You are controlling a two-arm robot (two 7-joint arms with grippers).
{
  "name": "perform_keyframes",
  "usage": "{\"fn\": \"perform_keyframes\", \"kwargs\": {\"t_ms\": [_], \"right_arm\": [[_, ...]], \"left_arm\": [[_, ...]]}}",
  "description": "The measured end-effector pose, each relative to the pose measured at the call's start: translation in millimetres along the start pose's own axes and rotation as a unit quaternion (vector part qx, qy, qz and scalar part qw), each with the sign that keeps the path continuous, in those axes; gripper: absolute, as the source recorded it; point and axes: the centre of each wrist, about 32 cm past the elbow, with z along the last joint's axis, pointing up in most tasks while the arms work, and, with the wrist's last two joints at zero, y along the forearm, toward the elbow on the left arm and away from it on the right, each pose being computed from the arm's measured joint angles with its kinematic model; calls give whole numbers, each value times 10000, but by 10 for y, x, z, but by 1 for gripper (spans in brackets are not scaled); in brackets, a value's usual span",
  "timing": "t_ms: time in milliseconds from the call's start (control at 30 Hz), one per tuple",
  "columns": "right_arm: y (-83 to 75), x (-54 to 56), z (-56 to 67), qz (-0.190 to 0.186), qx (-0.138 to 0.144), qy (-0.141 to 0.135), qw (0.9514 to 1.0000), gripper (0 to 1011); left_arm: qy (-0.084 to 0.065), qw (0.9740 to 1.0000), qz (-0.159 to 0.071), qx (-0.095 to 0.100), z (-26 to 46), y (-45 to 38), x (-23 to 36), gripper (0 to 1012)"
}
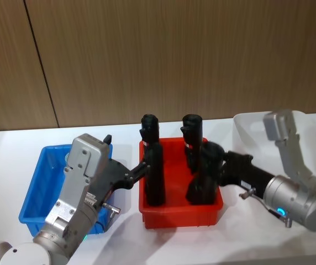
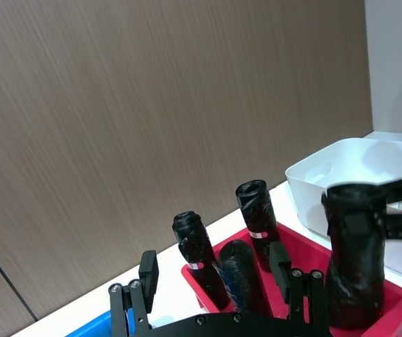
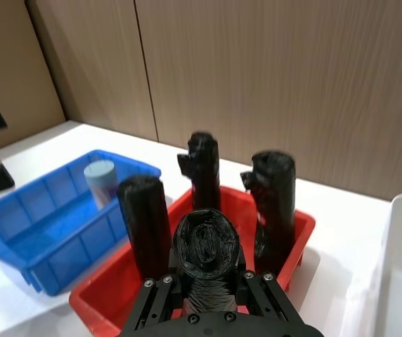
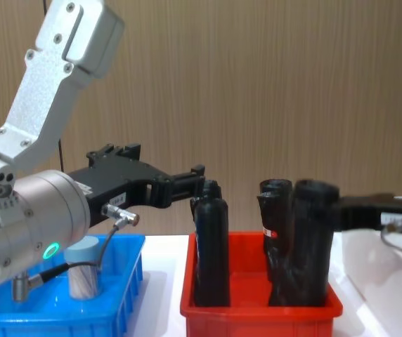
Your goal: Pick the cotton swabs from the blue box and place them into the white box.
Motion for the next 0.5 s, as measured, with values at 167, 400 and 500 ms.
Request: {"fn": "perform_keyframes", "kwargs": {"t_ms": [167,400,500], "right_arm": [[-51,7,150,-72,211,-65,9997,357],[-155,48,381,-306,525,-176,9980,341],[-199,68,464,-435,640,-225,9967,341]], "left_arm": [[0,10000,0,0,0,0,0,1004],[0,10000,0,0,0,0,0,1004],[0,10000,0,0,0,0,0,1004]]}}
